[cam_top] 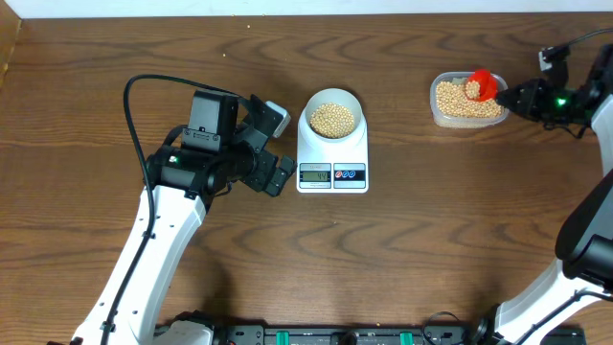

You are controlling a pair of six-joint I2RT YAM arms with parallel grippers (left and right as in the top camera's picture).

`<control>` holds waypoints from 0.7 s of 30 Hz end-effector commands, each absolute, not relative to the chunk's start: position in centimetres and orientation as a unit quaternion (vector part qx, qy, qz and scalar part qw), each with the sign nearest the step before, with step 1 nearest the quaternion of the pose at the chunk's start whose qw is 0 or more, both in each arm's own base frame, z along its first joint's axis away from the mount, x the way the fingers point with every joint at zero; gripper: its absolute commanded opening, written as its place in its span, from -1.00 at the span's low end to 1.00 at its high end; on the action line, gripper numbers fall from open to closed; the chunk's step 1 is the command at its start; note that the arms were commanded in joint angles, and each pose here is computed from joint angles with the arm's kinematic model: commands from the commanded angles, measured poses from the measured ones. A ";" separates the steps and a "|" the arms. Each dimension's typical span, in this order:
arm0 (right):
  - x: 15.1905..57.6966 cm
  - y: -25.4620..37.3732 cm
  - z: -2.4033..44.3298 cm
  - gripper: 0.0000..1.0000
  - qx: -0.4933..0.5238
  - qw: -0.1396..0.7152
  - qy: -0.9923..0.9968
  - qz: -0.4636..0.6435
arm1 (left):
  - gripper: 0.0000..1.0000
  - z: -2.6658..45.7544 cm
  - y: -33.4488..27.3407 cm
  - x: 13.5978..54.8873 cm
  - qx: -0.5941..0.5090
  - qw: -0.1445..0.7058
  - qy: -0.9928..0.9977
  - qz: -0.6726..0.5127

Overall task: Scoop item into bowl and weigh 50g on scale
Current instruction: 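Dip the scoop into the soybeans with the right gripper, then lift the scoop and carry it over the white bowl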

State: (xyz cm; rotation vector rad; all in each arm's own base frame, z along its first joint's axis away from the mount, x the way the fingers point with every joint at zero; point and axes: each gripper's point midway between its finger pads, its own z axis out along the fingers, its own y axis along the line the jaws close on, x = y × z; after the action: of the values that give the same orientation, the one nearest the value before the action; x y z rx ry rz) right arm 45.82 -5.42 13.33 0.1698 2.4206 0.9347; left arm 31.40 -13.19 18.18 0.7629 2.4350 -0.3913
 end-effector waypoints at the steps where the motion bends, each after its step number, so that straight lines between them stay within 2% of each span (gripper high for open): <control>1: 46.0 -3.1 16.1 -0.97 0.017 0.293 0.857 0.424 | 0.96 18.4 -13.4 31.6 0.292 0.279 0.903 -0.149; 11: 45.9 1.9 17.8 -0.97 -0.038 0.285 0.826 0.485 | 0.96 18.4 -13.4 31.6 0.292 0.279 0.903 -0.149; 21: 45.8 9.4 18.2 -0.98 -0.122 0.268 0.815 0.499 | 0.96 18.4 -13.4 31.6 0.292 0.279 0.903 -0.149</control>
State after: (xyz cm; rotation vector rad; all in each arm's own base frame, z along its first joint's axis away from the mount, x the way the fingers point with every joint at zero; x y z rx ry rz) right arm 45.84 7.16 17.32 -0.2312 2.2473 1.3045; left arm 31.40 -13.20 18.19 0.7629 2.4346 -0.3912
